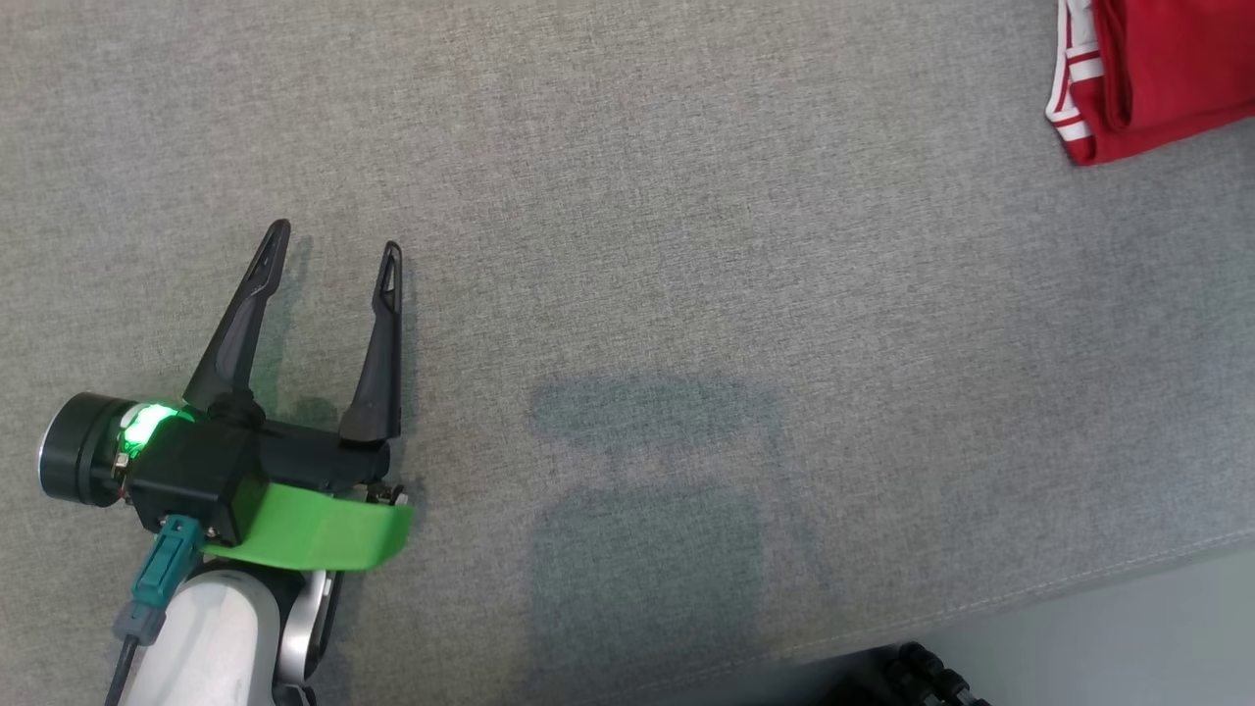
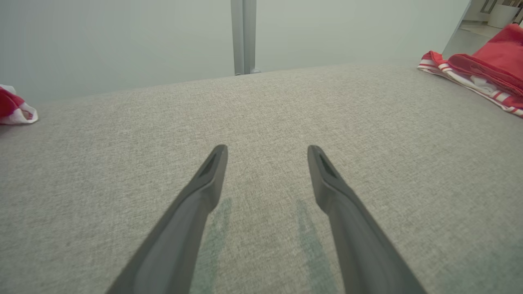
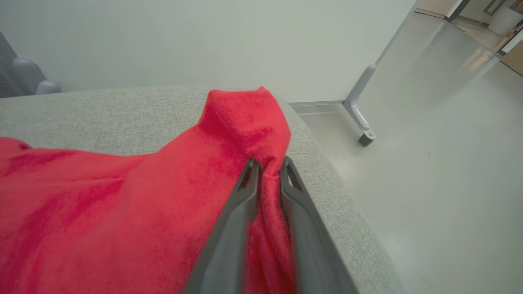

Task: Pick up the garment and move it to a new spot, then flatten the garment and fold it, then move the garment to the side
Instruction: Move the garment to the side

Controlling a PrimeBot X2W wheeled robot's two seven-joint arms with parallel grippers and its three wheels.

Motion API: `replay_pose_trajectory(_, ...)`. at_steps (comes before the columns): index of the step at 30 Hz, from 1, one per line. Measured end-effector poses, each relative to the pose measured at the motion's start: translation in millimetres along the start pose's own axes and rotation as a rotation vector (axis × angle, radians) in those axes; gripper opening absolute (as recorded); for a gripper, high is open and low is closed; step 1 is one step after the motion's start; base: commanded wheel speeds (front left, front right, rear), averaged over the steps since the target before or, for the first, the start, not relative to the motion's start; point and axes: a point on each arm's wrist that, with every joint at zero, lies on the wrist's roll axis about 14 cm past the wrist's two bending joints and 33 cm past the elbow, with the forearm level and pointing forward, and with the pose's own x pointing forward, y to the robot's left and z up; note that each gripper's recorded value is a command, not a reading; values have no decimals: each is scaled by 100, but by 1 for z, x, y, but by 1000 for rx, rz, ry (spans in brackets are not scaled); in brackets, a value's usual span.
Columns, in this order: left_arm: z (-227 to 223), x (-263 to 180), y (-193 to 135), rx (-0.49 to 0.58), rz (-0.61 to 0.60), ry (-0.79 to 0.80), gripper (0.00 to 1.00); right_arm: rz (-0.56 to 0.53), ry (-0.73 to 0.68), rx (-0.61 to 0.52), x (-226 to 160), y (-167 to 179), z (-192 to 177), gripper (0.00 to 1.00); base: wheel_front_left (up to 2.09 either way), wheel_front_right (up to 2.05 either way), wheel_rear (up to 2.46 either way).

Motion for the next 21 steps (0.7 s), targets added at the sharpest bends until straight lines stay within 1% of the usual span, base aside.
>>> replay_pose_trajectory(1, -1, 0, 1, 0, 2, 2, 100, -1, 0, -5, 1, 0, -1, 100, 0, 0, 0)
replay_pose_trajectory(10, 0, 1, 1, 3, 6, -2, 100, -5, -81, -20, 3, -2, 24, 100, 0, 0, 0)
replay_pose_trajectory(19, 14, -2, 0, -17, 24, -48, 100, 40, -170, -20, -13, 15, 43, 100, 0, 0, 0)
replay_pose_trajectory(21, 25, -5, 2, -19, 42, -81, 100, 66, -210, -7, -23, 24, 53, 100, 0, 0, 0)
